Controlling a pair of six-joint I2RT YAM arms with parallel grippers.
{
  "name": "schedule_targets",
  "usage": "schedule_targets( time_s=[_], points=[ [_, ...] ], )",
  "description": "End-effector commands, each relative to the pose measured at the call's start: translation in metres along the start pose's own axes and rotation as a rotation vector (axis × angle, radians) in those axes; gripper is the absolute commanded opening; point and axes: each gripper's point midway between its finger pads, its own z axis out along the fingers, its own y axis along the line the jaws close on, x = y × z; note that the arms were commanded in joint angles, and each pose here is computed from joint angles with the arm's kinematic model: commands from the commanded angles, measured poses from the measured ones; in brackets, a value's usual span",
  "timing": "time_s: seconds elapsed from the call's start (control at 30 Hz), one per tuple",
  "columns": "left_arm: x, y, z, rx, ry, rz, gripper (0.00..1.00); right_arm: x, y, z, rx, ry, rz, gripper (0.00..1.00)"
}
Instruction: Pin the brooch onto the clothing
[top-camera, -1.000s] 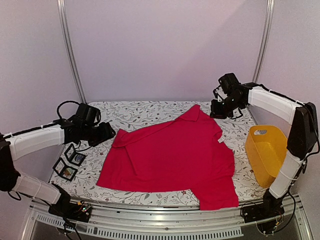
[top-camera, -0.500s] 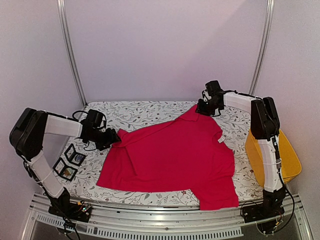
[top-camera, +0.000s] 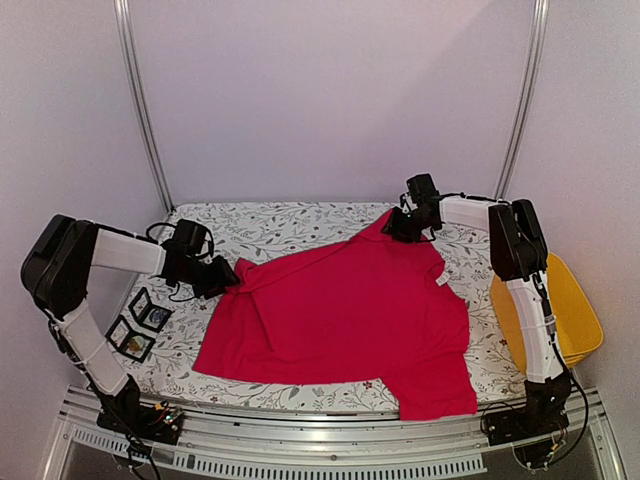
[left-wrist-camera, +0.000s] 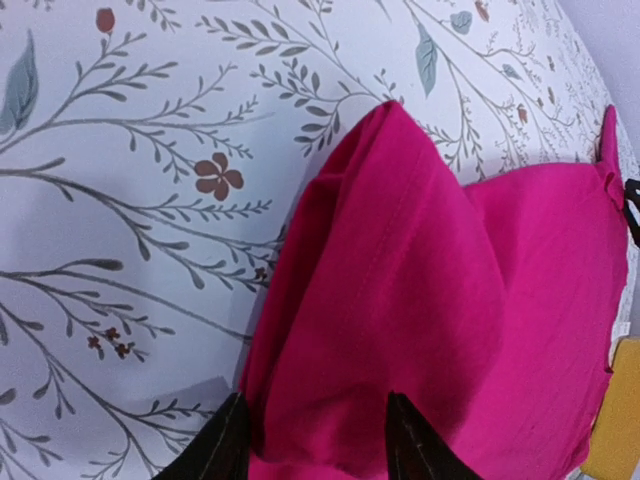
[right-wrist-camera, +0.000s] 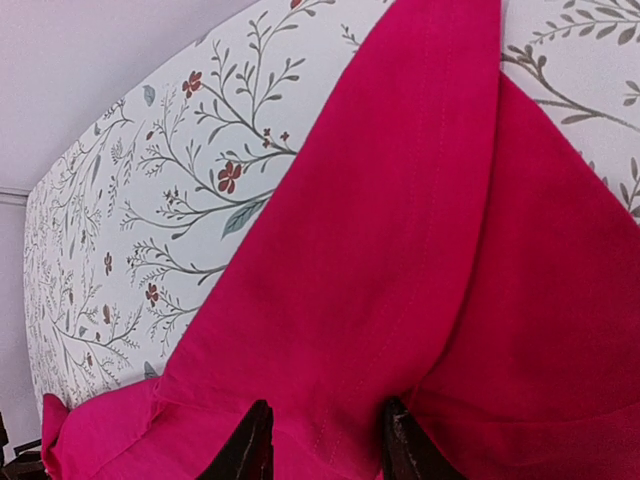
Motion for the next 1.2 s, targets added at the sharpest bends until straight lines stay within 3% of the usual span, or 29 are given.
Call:
schedule_targets(
  time_s=[0.0,0.1,0.27,0.33,0.53,0.83,1.07,1.17],
  points=[
    [-0.004,-0.014,-0.014,0.051,-0.031,0.02,0.42,0.012,-0.003,0.014,-0.053,0.032,0.055,0.36],
    [-0.002,-0.017,-0.016,0.056,-0.031,0.028,0.3,0.011,0.001,0.014,-0.075,0.028,0.069,0.32],
    [-0.001,-0.021,-0.018,0.065,-0.034,0.051,0.0,0.006,0.008,0.013,-0.106,0.017,0.069,0.08],
    [-0.001,-0.02,-0.017,0.06,-0.033,0.052,0.0,0.003,0.012,0.011,-0.116,0.009,0.064,0.0],
    [-0.025,-0.037,-0.027,0.072,-0.105,0.108,0.0,-0.015,0.033,0.004,-0.188,-0.033,0.029,0.0],
    [-0.106,-0.072,-0.036,0.069,-0.304,0.167,0.0,-0.072,0.093,-0.023,-0.405,-0.208,-0.042,0.0],
    [-0.102,-0.083,-0.022,0.081,-0.224,0.205,0.0,-0.092,0.11,-0.022,-0.533,-0.299,0.003,0.0],
    [-0.082,-0.07,-0.034,0.013,-0.214,0.268,0.21,-0.103,0.117,-0.004,-0.628,-0.358,0.08,0.0]
  ],
)
